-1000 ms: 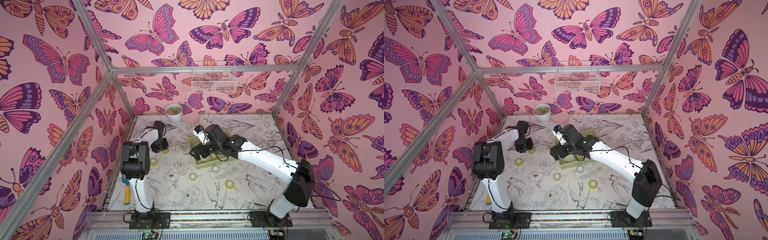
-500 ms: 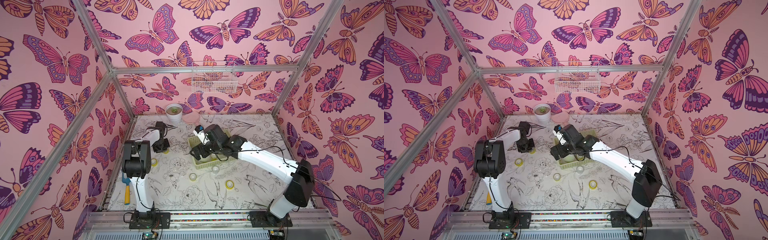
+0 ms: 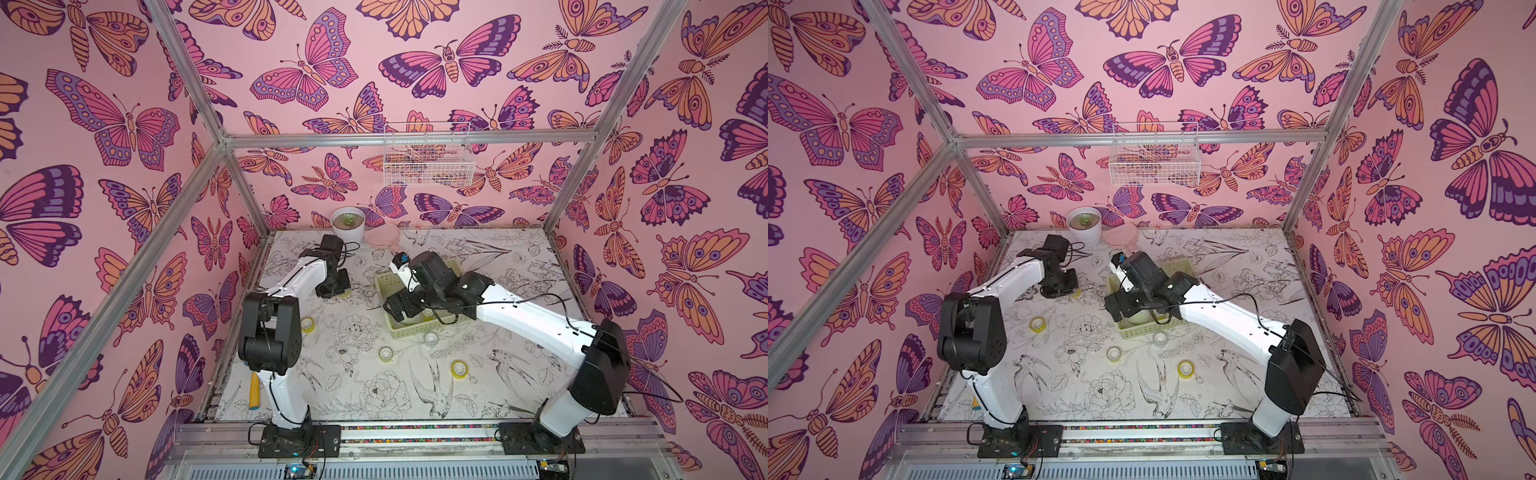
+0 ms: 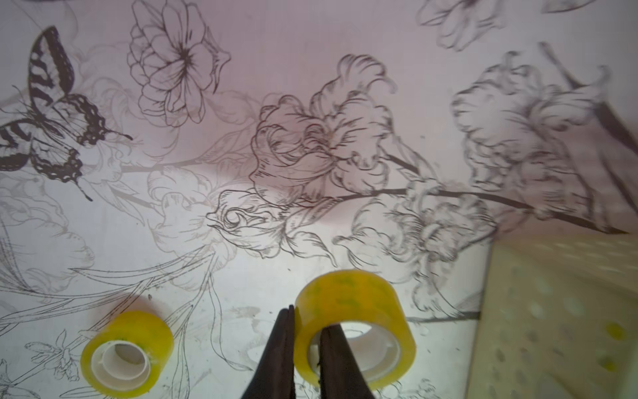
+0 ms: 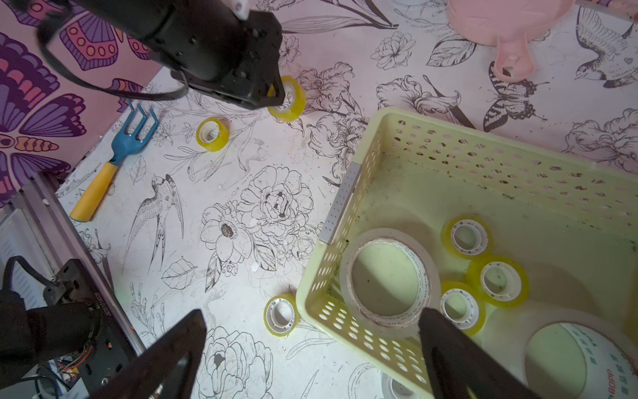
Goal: Put the transparent tape into the storage box
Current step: Pick up the tape at the center of the board, then place the tape in the storage box.
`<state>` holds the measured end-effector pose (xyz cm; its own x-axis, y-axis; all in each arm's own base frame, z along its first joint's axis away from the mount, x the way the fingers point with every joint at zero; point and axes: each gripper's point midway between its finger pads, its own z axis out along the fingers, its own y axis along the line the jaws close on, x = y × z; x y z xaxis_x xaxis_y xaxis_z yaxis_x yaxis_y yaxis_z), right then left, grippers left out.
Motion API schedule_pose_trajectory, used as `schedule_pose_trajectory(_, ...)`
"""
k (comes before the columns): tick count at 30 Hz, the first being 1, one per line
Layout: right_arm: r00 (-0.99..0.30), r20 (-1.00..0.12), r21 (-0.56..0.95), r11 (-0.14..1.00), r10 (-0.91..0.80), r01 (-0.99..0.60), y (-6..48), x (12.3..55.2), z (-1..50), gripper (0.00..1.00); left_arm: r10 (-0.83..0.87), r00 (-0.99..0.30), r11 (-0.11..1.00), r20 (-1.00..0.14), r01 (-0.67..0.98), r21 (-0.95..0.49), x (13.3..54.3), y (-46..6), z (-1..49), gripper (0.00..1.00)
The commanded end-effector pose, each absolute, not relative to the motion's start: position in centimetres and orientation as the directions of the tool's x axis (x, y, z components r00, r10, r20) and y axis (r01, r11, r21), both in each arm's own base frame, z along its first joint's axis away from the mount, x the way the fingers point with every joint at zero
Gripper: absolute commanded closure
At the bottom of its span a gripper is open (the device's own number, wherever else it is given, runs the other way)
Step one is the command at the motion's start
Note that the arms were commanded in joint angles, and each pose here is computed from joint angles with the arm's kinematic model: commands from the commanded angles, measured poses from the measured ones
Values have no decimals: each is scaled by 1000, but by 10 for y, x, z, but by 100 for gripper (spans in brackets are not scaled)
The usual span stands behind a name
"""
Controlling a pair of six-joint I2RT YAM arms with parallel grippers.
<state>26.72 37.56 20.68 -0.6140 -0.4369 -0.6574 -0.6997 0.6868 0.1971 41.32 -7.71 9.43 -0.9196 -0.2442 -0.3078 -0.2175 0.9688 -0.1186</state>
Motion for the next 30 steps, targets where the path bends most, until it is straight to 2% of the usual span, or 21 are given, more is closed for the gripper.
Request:
schedule_pose_trajectory(1, -609, -669, 169, 712, -425, -682, 365, 266, 215, 1, -187, -924, 979, -335, -147, -141, 410, -101, 121, 98)
schedule_pose_trajectory(8, -606, -680, 102, 766, -412, -635, 346, 274, 215, 1, -67, -915, 985, -397, 3, -173, 416, -165, 157, 97)
schedule_pose_trajectory(11, -586, -717, 68, 798, -378, -598, 329, 277, 232, 1, -25, -917, 984, -399, 49, -173, 417, -188, 159, 96)
schedule_pose_trajectory(23, -601, -727, 31, 858, -332, -513, 287, 275, 232, 1, 112, -938, 974, -328, 169, -150, 418, -251, 119, 96)
schedule_pose_trajectory(30, -603, -730, 28, 867, -323, -498, 279, 273, 233, 1, 144, -950, 975, -277, 184, -127, 422, -262, 87, 96)
